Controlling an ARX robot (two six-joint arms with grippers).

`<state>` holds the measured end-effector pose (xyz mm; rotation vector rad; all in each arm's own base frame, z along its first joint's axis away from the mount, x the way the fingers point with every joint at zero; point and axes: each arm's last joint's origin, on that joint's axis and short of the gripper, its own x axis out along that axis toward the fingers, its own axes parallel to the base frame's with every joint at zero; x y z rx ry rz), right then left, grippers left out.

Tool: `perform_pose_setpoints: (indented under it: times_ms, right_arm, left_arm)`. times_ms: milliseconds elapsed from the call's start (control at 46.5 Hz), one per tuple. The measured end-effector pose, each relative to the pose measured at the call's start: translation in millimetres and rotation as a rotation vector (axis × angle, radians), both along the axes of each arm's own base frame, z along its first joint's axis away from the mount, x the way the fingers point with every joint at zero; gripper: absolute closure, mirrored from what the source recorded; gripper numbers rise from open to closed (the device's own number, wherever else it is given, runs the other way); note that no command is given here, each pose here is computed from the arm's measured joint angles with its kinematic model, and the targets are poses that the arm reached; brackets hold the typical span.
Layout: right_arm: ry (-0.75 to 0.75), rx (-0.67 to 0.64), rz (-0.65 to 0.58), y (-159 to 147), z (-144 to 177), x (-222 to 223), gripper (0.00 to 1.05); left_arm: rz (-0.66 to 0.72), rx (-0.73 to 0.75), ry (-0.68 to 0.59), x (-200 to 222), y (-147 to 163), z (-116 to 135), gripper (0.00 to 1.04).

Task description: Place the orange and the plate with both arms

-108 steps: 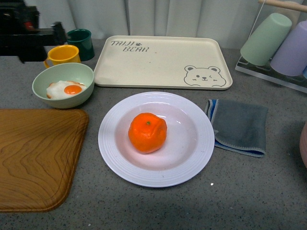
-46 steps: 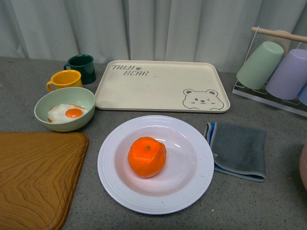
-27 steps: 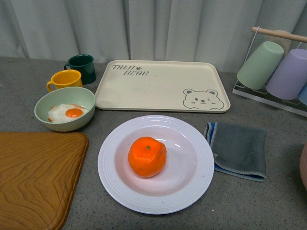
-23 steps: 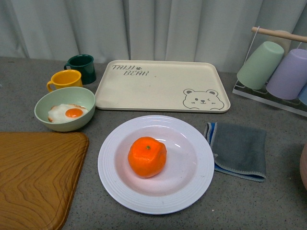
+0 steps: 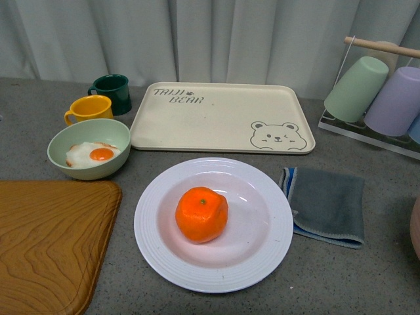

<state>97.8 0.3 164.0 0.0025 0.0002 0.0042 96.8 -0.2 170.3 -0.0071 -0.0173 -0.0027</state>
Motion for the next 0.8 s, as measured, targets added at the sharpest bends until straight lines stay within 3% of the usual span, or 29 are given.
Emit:
perform_pose_setpoints:
  times_ms: [301, 473, 581, 796]
  right_arm:
    - [0.0, 0.0, 0.0, 0.0, 0.0, 0.0, 0.09]
    - [0.0, 0.0, 0.0, 0.0, 0.0, 0.0, 0.09]
    - [0.0, 0.0, 0.0, 0.0, 0.0, 0.0, 0.09]
    - [0.0, 0.0, 0.0, 0.0, 0.0, 0.0, 0.09]
  left_arm:
    - [0.0, -0.001, -0.001, -0.1, 0.0, 0.1, 0.99]
    - [0.0, 0.0, -0.001, -0.1, 0.0, 0.1, 0.67]
    - [0.0, 0.0, -0.001, -0.1, 0.0, 0.1, 0.42]
    - [0.0, 0.0, -0.001, -0.1, 0.0, 0.1, 0.08]
